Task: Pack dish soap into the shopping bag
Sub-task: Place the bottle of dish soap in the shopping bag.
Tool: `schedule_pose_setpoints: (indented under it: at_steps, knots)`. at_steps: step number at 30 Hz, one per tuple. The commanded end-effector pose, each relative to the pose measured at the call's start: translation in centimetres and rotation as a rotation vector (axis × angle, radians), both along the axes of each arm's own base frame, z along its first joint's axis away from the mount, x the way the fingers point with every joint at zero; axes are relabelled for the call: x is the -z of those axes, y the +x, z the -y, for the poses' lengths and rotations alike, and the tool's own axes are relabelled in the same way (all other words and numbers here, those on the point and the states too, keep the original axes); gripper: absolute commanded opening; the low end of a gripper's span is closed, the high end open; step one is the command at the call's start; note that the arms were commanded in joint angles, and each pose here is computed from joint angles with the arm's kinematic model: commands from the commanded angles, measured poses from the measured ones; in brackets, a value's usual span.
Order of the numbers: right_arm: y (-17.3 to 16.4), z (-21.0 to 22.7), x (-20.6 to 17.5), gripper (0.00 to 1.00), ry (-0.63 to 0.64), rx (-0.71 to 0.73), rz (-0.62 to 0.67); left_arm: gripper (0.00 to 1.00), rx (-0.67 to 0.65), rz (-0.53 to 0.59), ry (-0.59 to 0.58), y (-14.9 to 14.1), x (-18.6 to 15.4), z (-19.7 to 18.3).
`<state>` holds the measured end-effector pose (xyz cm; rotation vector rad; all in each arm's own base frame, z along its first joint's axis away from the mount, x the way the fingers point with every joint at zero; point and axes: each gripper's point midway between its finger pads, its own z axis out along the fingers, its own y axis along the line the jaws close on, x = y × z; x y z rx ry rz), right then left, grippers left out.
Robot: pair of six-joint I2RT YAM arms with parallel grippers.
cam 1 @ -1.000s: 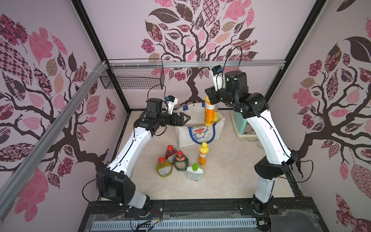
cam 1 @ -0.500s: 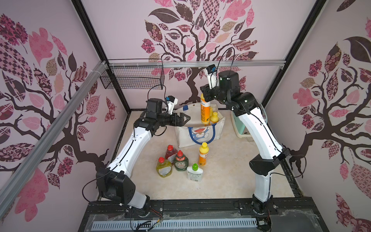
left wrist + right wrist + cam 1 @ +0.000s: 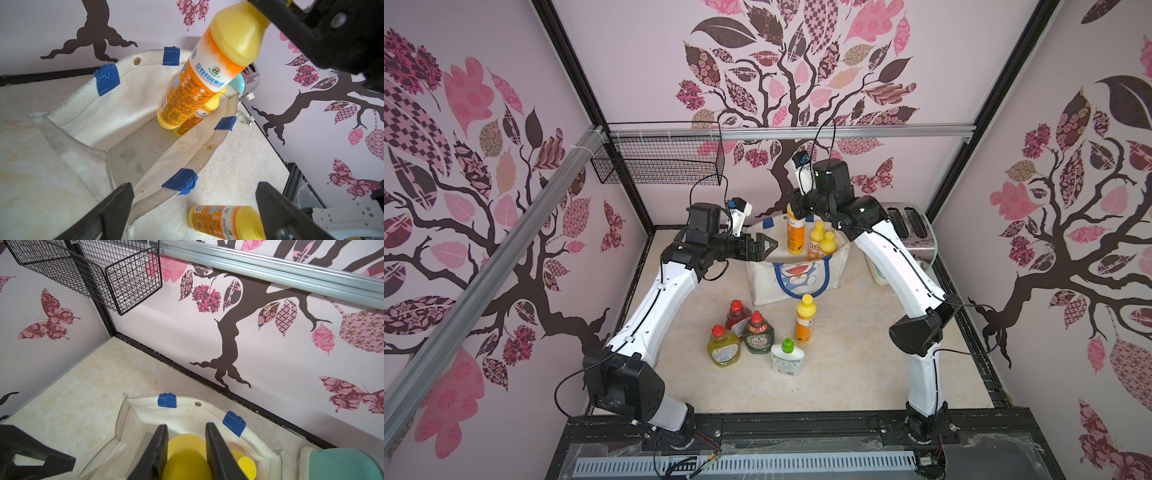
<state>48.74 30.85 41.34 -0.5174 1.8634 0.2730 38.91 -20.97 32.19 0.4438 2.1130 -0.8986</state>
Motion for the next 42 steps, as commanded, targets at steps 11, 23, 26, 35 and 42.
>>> schedule_pose_setpoints:
  at_steps: [11, 23, 26, 35, 42]
  knots:
    - [3.6, 0.7, -0.4, 0.00, 0.031, 0.069, 0.101, 0.98, 0.010, 0.024, 0.016, 0.2, -0.4, 0.1]
    - [5.9, 1.7, 3.3, 0.00, 0.033, 0.105, 0.043, 0.98, 0.009, 0.028, 0.031, 0.2, -0.1, -0.1]
    - [6.4, 2.0, 4.2, 0.00, 0.030, 0.112, 0.032, 0.98, 0.009, 0.028, 0.031, 0.3, 0.0, -0.1]
    - [7.2, 2.6, 6.9, 0.00, -0.001, 0.131, -0.006, 0.98, 0.011, 0.029, 0.030, 0.2, 0.0, 0.0]
    - [7.8, 3.3, 8.8, 0.00, -0.011, 0.150, -0.035, 0.98, 0.008, 0.030, 0.034, 0.2, -0.1, -0.1]
